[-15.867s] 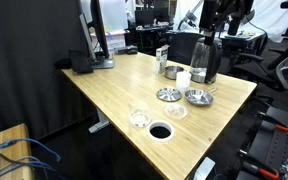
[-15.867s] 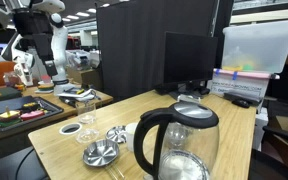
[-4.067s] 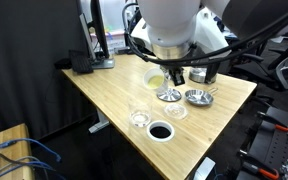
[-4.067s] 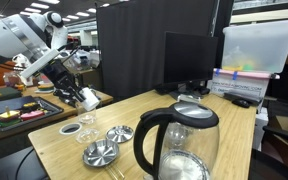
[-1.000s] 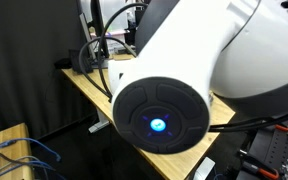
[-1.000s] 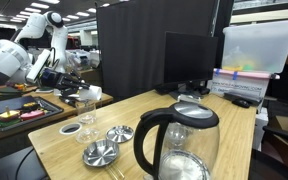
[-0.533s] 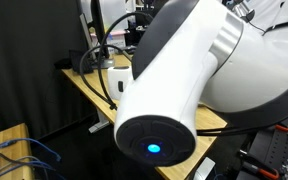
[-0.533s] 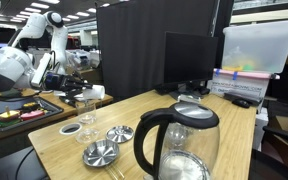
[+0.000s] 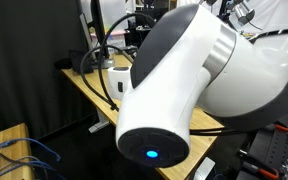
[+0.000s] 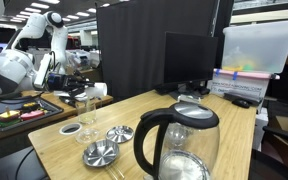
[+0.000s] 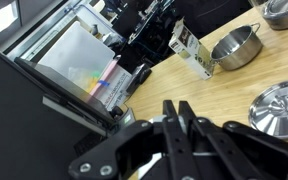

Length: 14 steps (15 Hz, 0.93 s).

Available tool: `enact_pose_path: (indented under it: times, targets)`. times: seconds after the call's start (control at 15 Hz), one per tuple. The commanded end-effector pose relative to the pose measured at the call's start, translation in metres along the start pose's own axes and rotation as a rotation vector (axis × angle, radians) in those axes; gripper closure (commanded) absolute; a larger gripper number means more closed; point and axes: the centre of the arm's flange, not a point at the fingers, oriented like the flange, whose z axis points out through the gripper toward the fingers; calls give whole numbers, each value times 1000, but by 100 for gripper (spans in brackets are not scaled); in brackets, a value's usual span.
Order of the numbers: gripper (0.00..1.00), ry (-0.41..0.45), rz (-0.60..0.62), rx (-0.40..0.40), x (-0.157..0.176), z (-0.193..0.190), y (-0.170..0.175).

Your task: Pour the contents of the white cup into the glass cup

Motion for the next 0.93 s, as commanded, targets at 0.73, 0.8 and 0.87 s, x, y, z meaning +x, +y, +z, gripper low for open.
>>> enact_pose_path:
  times: [0.73,0.8,0.87]
  targets:
    - [98,-53,43,-18,1,7,5]
    - [98,-55,50,-14,1,8,6]
    - [98,-54,60,0,0,10,7]
